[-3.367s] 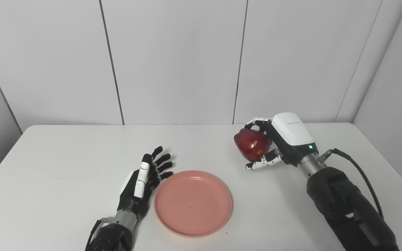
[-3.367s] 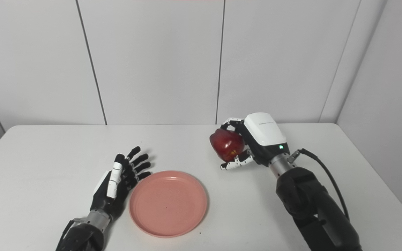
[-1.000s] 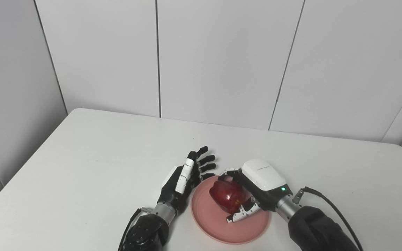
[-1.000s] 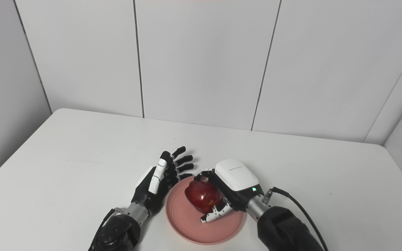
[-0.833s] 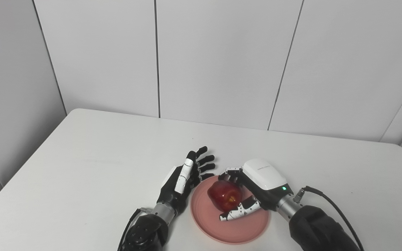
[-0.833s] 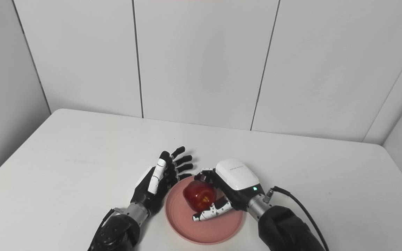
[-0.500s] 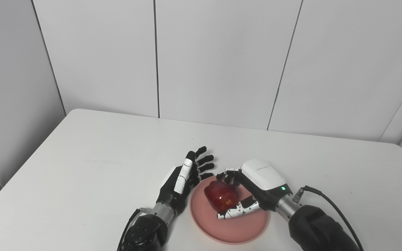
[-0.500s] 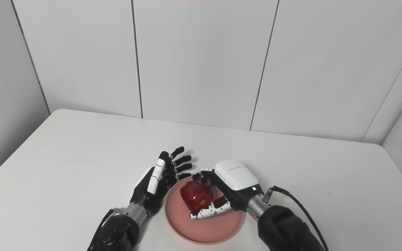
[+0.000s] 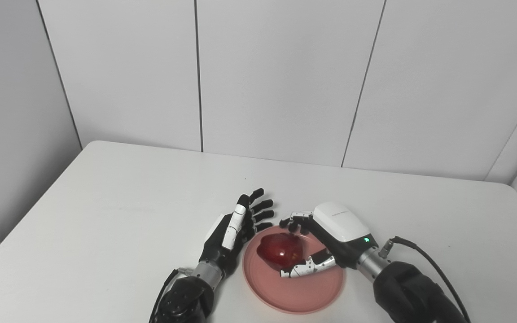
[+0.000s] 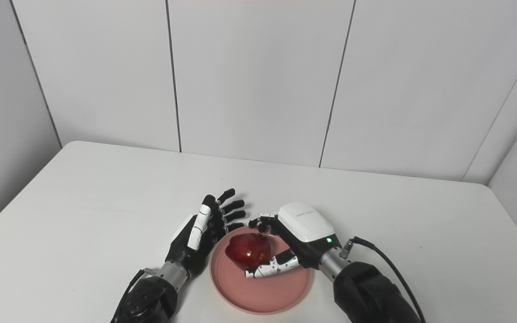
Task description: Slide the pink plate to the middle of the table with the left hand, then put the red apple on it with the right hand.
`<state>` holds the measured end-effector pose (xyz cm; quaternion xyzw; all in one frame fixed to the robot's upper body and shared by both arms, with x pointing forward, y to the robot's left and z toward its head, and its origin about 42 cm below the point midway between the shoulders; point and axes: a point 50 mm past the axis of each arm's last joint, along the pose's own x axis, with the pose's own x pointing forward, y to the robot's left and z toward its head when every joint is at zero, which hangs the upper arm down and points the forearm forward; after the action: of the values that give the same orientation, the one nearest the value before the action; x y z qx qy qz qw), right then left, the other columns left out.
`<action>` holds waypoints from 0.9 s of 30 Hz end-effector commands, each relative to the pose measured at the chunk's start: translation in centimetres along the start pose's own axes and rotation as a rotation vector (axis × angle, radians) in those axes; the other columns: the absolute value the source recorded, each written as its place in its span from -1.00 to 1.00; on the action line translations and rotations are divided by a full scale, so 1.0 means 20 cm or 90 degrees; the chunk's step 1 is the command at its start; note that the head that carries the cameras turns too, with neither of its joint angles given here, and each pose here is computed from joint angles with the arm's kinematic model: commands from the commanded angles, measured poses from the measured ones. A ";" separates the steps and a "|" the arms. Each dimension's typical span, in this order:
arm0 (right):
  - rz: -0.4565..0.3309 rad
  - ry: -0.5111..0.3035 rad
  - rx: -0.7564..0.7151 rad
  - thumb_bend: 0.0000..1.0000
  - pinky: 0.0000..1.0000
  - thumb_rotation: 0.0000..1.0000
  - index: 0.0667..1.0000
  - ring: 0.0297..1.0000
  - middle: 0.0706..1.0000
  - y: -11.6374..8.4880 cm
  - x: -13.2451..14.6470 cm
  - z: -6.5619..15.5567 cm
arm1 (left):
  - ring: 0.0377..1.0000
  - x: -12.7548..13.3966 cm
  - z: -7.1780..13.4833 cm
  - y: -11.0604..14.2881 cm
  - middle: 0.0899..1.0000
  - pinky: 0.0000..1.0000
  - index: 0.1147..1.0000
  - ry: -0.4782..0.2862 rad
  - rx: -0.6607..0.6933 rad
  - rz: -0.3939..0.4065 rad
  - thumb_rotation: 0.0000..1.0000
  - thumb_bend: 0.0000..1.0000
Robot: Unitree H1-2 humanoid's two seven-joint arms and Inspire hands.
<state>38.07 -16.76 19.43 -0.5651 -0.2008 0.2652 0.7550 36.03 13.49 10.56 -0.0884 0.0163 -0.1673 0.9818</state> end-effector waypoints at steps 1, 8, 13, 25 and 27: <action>-0.084 -0.025 -0.009 0.90 0.06 0.36 0.35 0.21 0.29 -0.18 0.03 0.01 | 0.69 0.01 0.01 0.01 0.72 0.60 0.79 0.000 0.003 -0.005 1.00 0.54; -0.226 -0.038 0.072 0.68 0.08 0.60 0.41 0.25 0.36 -0.31 0.01 0.00 | 0.69 0.01 0.01 0.04 0.72 0.56 0.78 -0.004 0.010 -0.002 1.00 0.54; -0.302 -0.016 0.189 0.59 0.27 0.89 0.53 0.47 0.53 -0.30 -0.04 -0.06 | 0.69 -0.01 0.01 0.08 0.73 0.58 0.79 -0.013 0.012 0.006 0.99 0.56; -0.331 0.127 0.606 0.65 0.97 1.00 0.94 0.97 0.91 0.02 -0.24 -0.14 | 0.96 -0.15 0.03 0.14 0.97 0.98 0.85 -0.055 0.065 0.062 1.00 0.57; -0.333 0.160 0.689 0.75 0.96 1.00 0.91 0.94 0.90 0.11 -0.26 -0.12 | 0.99 -0.17 0.03 0.12 0.99 1.00 0.91 -0.062 0.081 0.071 1.00 0.55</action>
<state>34.41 -22.19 15.19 -0.0971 -0.0644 0.0690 0.9908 34.12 17.18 10.52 -0.0411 -0.0156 -0.1157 0.9923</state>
